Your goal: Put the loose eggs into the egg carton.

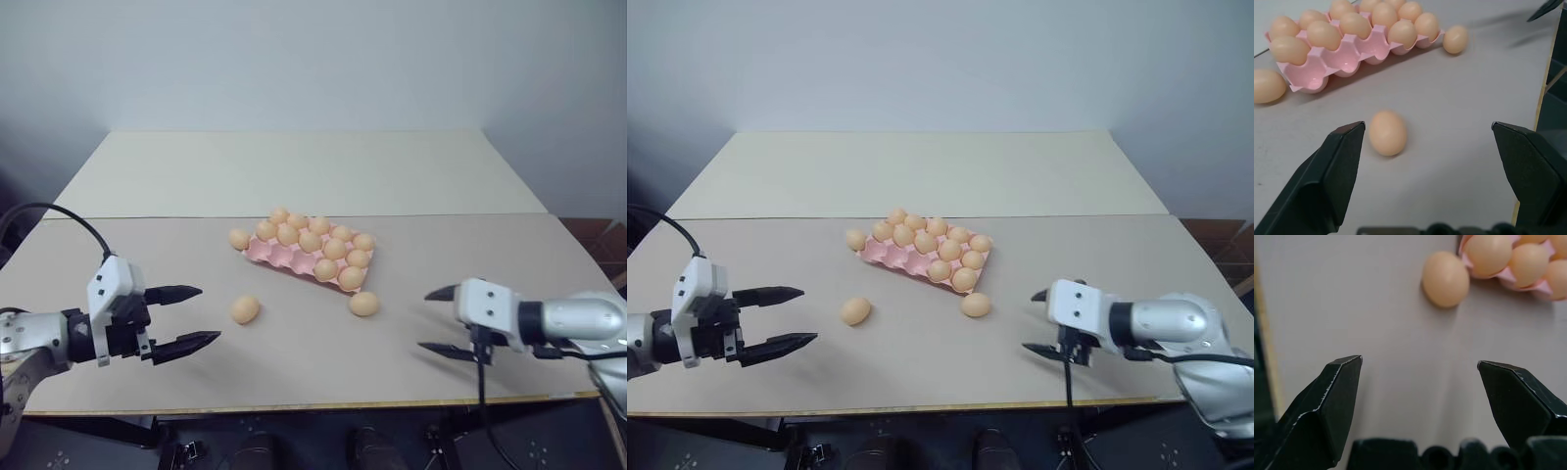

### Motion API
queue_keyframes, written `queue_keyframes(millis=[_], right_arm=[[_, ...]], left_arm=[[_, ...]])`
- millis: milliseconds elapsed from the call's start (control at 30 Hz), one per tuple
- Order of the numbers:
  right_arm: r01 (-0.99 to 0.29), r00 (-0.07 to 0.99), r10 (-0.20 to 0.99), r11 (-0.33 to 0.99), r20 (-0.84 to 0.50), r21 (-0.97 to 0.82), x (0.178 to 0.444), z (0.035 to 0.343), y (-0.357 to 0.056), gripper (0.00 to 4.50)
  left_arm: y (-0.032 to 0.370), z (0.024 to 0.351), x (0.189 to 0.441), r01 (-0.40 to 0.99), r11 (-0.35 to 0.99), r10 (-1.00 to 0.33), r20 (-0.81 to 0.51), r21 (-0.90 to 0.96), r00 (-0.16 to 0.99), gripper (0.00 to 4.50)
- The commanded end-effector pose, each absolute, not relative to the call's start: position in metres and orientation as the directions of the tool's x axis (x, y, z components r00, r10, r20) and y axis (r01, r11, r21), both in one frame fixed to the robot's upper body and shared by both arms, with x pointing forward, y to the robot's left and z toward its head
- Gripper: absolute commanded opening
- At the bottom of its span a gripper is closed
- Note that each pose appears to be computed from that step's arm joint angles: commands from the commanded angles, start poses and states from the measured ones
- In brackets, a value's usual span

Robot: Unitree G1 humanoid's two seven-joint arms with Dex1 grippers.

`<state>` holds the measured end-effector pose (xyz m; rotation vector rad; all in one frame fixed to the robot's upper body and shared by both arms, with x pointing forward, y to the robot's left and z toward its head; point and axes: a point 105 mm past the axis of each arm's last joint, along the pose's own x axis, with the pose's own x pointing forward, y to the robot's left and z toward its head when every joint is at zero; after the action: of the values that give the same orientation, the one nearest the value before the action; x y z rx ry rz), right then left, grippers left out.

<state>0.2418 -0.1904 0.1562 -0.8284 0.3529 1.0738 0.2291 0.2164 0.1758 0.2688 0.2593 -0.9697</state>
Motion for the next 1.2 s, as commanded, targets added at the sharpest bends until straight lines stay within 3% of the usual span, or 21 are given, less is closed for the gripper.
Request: queue_keyframes(millis=[33, 333, 567, 933, 1200], right_arm=[[-0.866, 0.476, 0.64, 0.222, -0.603, -0.448, 0.233, 0.176, -0.19, 4.39], [-0.844, 0.518, 0.631, 0.267, -0.578, -0.465, 0.235, 0.18, -0.192, 4.39], [-0.818, 0.545, 0.685, 0.31, -0.483, -0.484, 0.253, 0.18, -0.17, 4.39], [-0.781, 0.591, 0.71, 0.385, -0.383, -0.492, 0.298, 0.149, -0.127, 4.39], [-0.796, 0.573, 0.723, 0.377, -0.386, -0.473, 0.305, 0.136, -0.114, 4.39]], left_arm=[[0.217, 0.185, 0.225, 0.833, 0.53, -0.77, -0.32, 0.16, 0.552, 4.5], [0.222, 0.188, 0.222, 0.823, 0.542, -0.757, -0.329, 0.169, 0.565, 4.5], [0.218, 0.189, 0.223, 0.82, 0.545, -0.756, -0.32, 0.175, 0.571, 4.5], [0.215, 0.19, 0.227, 0.821, 0.543, -0.758, -0.317, 0.179, 0.57, 4.5], [0.211, 0.186, 0.223, 0.822, 0.544, -0.761, -0.314, 0.169, 0.568, 4.5]])
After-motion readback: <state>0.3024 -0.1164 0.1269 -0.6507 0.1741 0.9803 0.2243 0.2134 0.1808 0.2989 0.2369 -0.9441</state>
